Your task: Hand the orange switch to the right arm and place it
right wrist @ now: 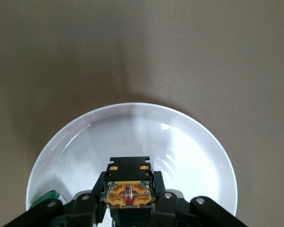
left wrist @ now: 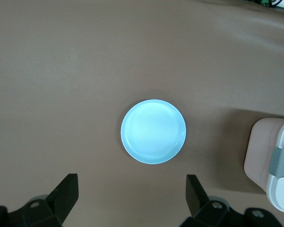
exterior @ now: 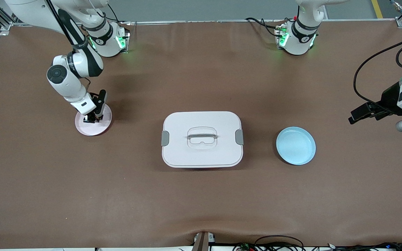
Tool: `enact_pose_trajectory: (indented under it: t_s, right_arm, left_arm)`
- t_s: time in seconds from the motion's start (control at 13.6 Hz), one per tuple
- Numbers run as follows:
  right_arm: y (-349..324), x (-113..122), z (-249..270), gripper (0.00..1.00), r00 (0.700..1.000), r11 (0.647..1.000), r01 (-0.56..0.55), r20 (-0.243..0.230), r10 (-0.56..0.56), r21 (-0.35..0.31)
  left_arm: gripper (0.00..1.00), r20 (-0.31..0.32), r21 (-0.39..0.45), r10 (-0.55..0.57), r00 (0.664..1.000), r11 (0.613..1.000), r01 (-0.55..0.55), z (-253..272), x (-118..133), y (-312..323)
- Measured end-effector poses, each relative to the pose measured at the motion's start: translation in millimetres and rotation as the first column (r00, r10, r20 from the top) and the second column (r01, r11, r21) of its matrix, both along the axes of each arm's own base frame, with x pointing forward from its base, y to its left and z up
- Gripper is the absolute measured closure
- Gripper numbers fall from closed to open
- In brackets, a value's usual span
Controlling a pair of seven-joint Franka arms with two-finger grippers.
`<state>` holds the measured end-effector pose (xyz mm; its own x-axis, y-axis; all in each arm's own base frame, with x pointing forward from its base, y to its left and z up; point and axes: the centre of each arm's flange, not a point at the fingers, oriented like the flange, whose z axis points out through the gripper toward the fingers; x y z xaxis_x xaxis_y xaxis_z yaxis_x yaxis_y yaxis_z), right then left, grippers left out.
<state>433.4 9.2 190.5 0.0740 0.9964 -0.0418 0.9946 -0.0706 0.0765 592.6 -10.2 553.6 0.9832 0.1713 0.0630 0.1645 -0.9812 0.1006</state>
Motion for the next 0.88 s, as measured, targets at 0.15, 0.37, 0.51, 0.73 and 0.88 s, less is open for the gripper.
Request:
enact_pose_trajectory:
  t_s: [0.15,0.37,0.51,0.73,0.88]
  right_arm:
    - [-1.4,1.1,-2.1,0.59,1.0,1.0,0.006,-0.003,-0.006,0.0]
    - [-1.2,1.3,-6.0,0.59,1.0,1.0,0.016,-0.006,-0.016,0.001]
    - [-0.9,2.4,-8.5,0.59,1.0,1.0,0.018,-0.006,-0.018,0.002]
    - [-1.4,6.4,-8.2,0.52,0.999,0.999,0.047,0.001,-0.047,0.005]
    - [-1.5,7.5,-8.0,0.33,0.998,0.998,0.06,0.003,-0.06,0.006]
  left_arm:
    - [0.0,0.001,0.0,0.0,1.0,1.0,0.0,0.7,0.1,0.0]
    - [0.0,-0.002,0.0,0.0,1.0,1.0,0.0,-0.7,0.4,0.1]
    - [0.0,-0.005,0.0,0.0,1.0,1.0,0.0,-1.7,0.6,-0.1]
    - [0.0,-0.011,0.004,-0.005,1.0,1.0,0.005,-2.7,0.3,-2.3]
    - [0.0,-0.012,0.018,-0.014,1.0,1.0,0.014,-3.4,0.3,-6.4]
